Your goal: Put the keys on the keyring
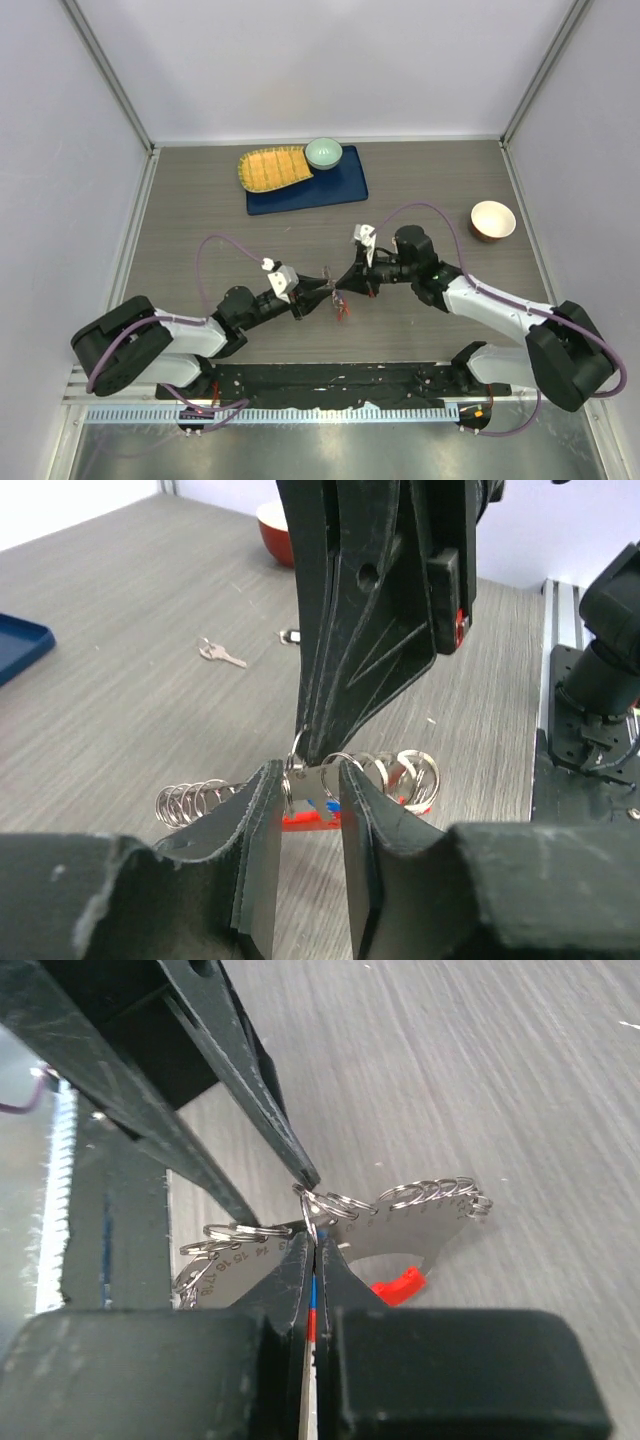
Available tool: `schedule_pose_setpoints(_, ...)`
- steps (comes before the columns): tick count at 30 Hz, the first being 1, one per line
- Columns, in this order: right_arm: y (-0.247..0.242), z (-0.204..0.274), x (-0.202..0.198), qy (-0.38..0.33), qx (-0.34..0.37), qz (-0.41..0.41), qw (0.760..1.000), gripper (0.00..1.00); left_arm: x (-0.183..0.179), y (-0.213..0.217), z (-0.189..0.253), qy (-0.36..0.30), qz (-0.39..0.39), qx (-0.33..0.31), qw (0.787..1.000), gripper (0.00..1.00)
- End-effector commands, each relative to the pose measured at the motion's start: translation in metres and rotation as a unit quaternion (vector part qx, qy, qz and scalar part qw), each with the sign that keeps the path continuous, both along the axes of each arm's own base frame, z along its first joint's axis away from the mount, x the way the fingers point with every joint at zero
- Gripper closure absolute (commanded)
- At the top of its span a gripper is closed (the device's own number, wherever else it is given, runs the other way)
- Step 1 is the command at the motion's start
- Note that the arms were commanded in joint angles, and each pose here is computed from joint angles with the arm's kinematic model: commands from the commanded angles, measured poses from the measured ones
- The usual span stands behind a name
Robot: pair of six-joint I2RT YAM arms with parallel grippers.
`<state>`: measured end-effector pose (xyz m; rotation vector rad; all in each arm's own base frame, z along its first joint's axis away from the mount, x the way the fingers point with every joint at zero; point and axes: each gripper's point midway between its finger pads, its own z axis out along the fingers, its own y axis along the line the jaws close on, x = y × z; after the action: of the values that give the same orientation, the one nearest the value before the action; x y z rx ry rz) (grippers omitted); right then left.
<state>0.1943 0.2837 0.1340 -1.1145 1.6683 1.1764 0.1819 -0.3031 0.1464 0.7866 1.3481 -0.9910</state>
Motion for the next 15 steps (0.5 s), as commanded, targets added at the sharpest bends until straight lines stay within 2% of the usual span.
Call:
schedule_pose_setpoints(1,-0.004,0.002,0.017,-0.086,-0.120,-0.032,0.988,0.99,-0.001,0.005,0.024,-0.051,0.006,-0.013,0.999,0.66)
schedule_pose_setpoints(6,-0.014,-0.017,0.018,-0.117,-0.256,-0.043,0.959,0.99,0.000,0.020,0.018,-0.065,0.031,0.012,0.997,0.61)
schedule_pose_setpoints(10,-0.015,-0.013,0.017,-0.151,-0.299,-0.027,0.942,0.99,0.001,0.030,0.002,-0.055,0.046,0.045,0.996,0.60)
schedule_pose_setpoints(15,-0.010,-0.005,0.012,-0.171,-0.293,0.009,0.941,0.99,-0.001,0.035,-0.006,-0.068,0.046,0.072,0.994,0.60)
